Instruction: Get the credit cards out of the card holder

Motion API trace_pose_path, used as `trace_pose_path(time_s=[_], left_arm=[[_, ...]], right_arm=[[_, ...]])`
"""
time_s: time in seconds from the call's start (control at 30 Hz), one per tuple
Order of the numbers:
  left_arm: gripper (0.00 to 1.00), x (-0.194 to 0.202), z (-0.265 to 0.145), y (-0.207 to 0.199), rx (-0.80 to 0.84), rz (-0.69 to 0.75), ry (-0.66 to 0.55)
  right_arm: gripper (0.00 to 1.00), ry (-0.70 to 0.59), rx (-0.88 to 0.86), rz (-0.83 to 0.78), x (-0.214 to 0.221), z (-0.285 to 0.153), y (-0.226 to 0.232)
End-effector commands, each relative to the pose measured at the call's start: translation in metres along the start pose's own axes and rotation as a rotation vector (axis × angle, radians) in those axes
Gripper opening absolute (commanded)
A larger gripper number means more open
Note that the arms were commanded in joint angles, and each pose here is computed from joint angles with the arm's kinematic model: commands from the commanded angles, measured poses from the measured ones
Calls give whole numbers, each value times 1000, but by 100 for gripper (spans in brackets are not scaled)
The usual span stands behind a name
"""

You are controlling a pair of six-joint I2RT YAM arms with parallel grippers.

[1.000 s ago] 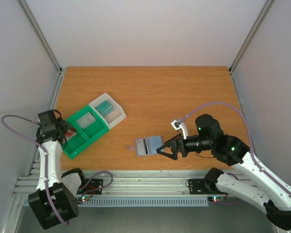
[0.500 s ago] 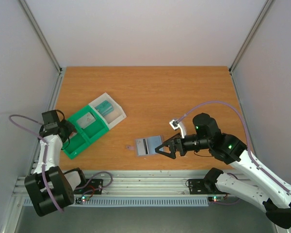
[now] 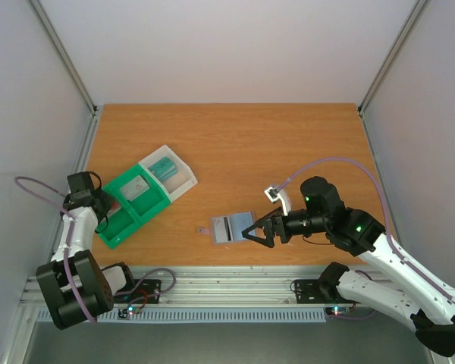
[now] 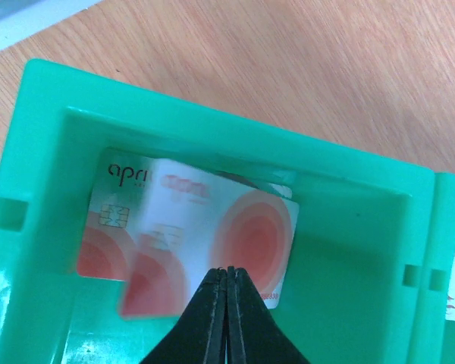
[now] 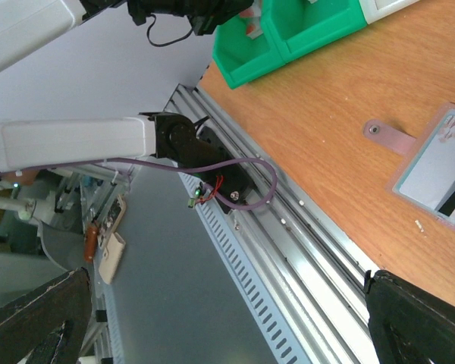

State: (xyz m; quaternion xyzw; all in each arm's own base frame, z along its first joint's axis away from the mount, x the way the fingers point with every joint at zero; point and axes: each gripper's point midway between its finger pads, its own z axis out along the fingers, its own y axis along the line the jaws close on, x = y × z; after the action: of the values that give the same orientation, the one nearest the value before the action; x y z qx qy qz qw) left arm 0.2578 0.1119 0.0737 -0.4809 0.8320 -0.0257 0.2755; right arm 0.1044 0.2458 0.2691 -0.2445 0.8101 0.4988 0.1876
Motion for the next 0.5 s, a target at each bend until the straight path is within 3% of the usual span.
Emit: trace_pose_path(time_s=[0.0, 0.17, 0.33, 0.47], left_arm=[[4, -17, -1, -1, -11, 2, -64], [9, -20, -8, -10, 24, -13, -58], [29, -27, -35, -19, 68, -7, -85], [53, -28, -60, -32, 151, 19, -103]], right_arm=[[98, -9, 13, -21, -1, 0, -2], [98, -24, 43, -6, -2, -3, -6], [98, -29, 85, 34, 0, -3, -15], [99, -21, 140, 74, 1, 0, -27]])
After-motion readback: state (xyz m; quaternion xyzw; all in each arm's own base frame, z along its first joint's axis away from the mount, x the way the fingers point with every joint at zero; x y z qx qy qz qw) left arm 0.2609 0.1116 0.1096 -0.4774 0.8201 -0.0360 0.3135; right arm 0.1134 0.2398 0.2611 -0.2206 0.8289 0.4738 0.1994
